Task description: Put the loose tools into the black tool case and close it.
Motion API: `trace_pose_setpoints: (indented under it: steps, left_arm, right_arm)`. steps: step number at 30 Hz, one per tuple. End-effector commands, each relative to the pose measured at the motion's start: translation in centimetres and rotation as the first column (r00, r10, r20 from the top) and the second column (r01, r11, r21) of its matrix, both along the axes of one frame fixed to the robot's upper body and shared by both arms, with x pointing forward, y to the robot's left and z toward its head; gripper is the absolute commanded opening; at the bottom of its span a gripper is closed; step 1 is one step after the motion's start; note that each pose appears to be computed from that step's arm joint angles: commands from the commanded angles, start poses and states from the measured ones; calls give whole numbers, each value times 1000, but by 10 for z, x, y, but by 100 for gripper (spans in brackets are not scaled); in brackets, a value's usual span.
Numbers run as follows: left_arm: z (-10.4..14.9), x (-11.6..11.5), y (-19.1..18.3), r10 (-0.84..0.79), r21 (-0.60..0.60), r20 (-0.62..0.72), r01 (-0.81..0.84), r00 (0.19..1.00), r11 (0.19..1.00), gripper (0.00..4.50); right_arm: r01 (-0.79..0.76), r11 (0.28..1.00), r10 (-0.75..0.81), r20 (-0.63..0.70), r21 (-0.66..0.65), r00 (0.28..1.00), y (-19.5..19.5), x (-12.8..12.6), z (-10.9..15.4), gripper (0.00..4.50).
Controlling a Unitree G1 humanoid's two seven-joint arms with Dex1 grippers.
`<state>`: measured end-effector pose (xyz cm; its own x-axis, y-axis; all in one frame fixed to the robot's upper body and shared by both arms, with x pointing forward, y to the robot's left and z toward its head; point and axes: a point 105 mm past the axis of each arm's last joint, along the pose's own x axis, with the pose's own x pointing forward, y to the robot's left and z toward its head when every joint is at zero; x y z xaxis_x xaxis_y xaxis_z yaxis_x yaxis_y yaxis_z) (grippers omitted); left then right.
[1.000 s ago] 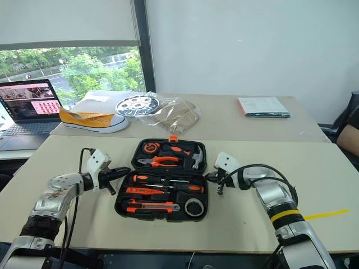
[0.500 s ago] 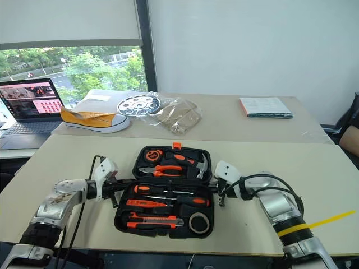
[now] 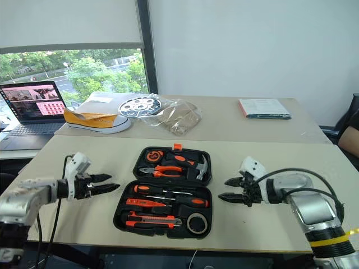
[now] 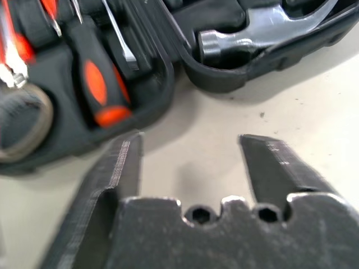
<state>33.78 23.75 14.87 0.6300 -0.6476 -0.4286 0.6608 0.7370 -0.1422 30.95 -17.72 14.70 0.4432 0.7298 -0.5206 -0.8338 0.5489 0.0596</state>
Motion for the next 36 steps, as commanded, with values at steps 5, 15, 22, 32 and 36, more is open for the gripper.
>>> trace_pose_setpoints:
  steps: [5, 15, 22, 32, 36]
  left_arm:
    - [4, 28, -24, 93, 25, -107, -91, 990, 996, 450]
    - [-6, 37, -36, 108, 75, -134, -99, 985, 992, 450]
    - [-13, 37, -36, 118, 80, -142, -107, 983, 991, 357]
    - [-15, 41, -41, 149, -37, -114, -154, 982, 987, 2]
    - [3, 52, -45, 172, -205, 0, -168, 985, 964, 2]
  right_arm:
    - [259, 963, -243, -177, 75, 954, 16, 37, 19, 444]
    - [351, 935, -353, -188, -42, 917, 24, 66, -4, 444]
    - [355, 929, -369, -190, -107, 910, 23, 69, -18, 217]
    - [365, 928, -374, -206, -80, 904, 25, 74, -18, 0]
    - [228, 966, -226, -24, 125, 974, 48, 82, 17, 0]
